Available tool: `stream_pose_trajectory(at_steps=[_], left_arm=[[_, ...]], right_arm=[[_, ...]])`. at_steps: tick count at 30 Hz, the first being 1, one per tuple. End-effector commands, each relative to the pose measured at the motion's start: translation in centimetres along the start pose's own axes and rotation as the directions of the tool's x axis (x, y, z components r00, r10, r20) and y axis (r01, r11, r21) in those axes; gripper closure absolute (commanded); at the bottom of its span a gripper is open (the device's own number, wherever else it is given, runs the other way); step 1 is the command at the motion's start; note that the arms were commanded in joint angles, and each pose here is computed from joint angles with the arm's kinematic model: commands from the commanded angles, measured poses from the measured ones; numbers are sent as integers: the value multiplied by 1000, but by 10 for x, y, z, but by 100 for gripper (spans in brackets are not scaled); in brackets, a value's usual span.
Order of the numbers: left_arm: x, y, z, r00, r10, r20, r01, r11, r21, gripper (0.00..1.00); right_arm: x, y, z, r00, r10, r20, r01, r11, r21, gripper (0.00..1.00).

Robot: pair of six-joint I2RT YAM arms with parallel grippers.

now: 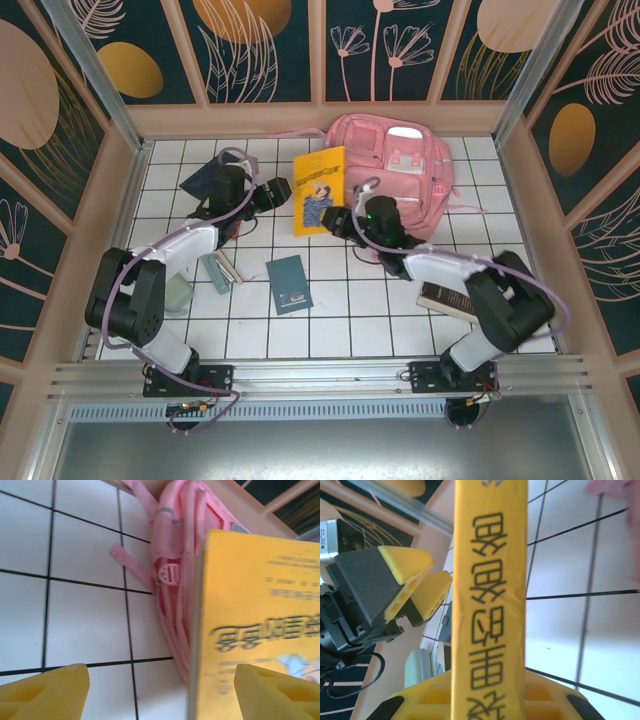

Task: Pack books, pencil case, and school supplies into a backpack

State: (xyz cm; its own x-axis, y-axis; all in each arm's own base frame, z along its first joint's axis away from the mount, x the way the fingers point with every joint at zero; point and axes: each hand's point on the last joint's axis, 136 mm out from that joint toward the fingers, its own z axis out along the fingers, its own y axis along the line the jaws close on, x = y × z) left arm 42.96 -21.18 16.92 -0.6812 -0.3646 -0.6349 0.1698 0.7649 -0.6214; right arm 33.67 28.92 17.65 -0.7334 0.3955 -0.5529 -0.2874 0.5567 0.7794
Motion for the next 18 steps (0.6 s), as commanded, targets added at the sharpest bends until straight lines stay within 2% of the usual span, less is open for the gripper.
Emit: stream_pose_trajectory(at_steps=[1,6,11,15,18], left_arm=[[6,-20,9,993,117,-22,-117,993,-14,26],[24,-55,33,962,264,-68,-265,964,-6,32],[58,-82,70,894,426,-142,-431,902,-8,44],[89,-106,92,816,545,-195,-549,835,39,47],[118,-116,107,733,635,-244,-642,764,58,48]], right_arm=[[-29,-11,-45,987,-48,154,39,997,60,100],[-44,-39,-119,951,-40,306,-7,989,149,100],[-53,-55,-176,909,-60,412,-39,973,228,100],[-54,-71,-200,891,-54,451,-85,956,281,100],[-55,-81,-212,881,-37,472,-117,949,293,100]])
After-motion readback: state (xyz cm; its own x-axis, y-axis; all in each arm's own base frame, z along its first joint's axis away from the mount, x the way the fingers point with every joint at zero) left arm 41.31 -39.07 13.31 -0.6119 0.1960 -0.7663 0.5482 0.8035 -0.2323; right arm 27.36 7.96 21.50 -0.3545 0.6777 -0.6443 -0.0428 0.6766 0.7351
